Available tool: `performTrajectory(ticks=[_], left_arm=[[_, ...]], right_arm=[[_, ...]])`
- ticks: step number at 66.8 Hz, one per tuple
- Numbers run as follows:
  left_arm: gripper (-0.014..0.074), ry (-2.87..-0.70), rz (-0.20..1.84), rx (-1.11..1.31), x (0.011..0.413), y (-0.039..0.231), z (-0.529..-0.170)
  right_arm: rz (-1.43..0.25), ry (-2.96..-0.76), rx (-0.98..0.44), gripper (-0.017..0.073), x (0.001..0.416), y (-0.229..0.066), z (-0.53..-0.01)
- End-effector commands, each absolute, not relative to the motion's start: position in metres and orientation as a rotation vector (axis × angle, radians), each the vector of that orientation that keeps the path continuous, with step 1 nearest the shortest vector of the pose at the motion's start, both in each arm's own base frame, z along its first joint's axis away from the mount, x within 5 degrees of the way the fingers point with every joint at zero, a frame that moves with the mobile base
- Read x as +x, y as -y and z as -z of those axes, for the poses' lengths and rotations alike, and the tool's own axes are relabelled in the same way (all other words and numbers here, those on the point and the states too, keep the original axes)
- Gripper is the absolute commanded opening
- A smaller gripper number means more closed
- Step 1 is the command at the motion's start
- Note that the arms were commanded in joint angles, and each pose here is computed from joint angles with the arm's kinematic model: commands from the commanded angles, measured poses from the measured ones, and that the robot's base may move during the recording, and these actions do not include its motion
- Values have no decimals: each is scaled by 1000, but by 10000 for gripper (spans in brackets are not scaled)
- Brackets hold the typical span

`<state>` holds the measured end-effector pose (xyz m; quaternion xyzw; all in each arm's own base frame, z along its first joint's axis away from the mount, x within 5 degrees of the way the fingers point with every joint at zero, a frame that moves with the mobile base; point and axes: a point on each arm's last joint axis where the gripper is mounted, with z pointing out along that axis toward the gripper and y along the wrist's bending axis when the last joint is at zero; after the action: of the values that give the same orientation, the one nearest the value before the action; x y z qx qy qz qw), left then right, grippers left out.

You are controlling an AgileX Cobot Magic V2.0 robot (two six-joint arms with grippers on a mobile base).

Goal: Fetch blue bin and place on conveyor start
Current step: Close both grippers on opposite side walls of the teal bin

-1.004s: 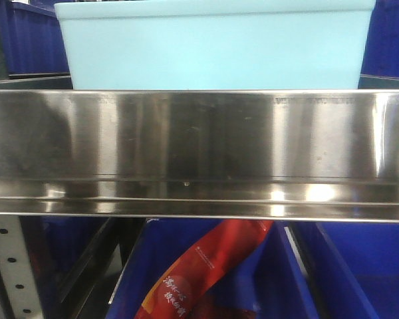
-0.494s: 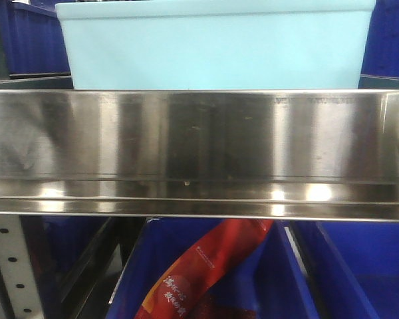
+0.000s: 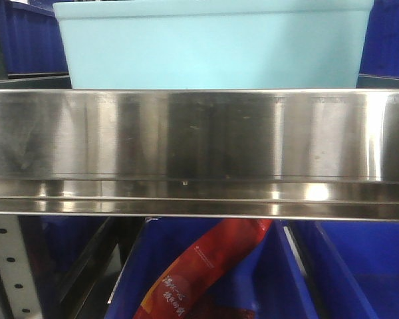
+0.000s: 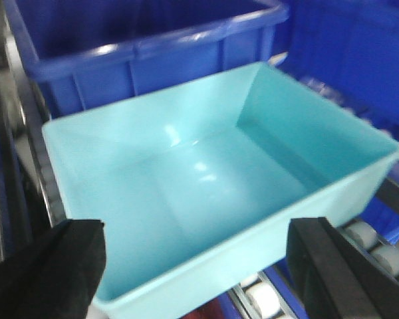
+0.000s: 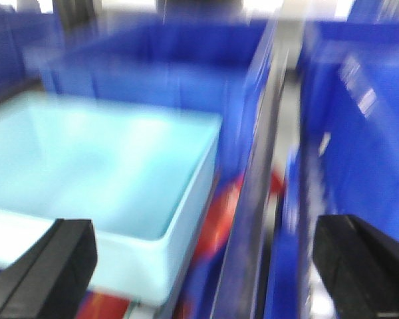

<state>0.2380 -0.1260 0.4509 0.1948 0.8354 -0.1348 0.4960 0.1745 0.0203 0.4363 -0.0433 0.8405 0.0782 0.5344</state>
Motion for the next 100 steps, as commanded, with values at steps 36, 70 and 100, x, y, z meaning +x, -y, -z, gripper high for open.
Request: performTrajectory(ticks=[36,70,100], left_arm=[[463,-2432,186,200,369,115,-393],[463,-2506,183,201,408,127,-337],[-111,-2496,185,200,409,128,-337]], right_arm=[[-213,-2445,-80,559,341,-34,-414],[-214,-2517,-62,559,405,-41,-345],[-227,-2567,-86,-156,411,-50,-329]])
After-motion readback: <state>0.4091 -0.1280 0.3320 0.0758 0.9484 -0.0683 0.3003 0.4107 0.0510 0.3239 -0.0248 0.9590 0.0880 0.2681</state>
